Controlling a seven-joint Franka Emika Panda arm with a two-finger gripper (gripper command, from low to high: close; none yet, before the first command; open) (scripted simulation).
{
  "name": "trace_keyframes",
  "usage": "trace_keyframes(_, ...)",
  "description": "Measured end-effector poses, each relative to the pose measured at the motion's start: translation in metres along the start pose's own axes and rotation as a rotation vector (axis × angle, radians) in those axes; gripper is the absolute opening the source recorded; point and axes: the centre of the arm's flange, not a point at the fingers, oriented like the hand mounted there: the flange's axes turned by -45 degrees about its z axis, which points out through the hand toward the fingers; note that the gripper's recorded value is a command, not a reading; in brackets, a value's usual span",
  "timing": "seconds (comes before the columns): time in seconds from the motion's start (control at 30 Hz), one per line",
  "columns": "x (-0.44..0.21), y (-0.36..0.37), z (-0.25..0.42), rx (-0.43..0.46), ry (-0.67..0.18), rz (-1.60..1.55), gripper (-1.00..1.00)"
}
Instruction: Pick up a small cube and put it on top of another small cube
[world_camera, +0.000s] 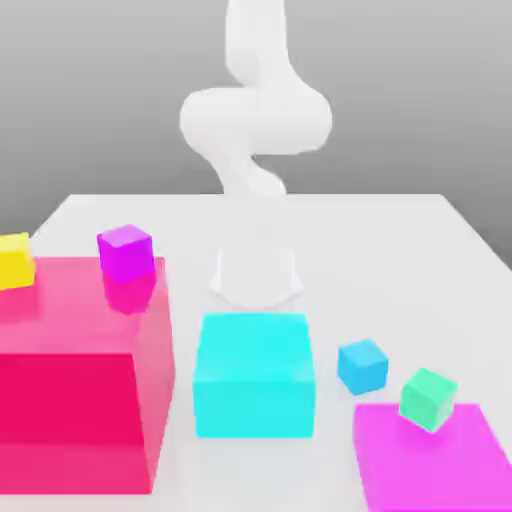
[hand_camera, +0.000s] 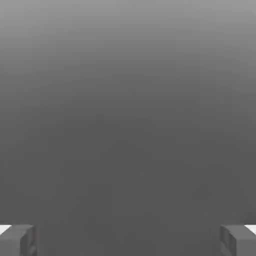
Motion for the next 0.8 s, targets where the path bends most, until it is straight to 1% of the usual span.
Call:
trace_keyframes(0.2, -0.041, -0.047, 0.104, 0.098, -0.135, -0.351, 0.0)
trace_keyframes(0.4, -0.105, -0.096, 0.185, 0.218, -0.247, -0.699, 0.0)
trace_keyframes(0.6, -0.188, -0.141, 0.242, 0.361, -0.34, -1.048, 0.0)
trace_keyframes(0.8, -0.283, -0.173, 0.274, 0.529, -0.413, -1.394, 0.0)
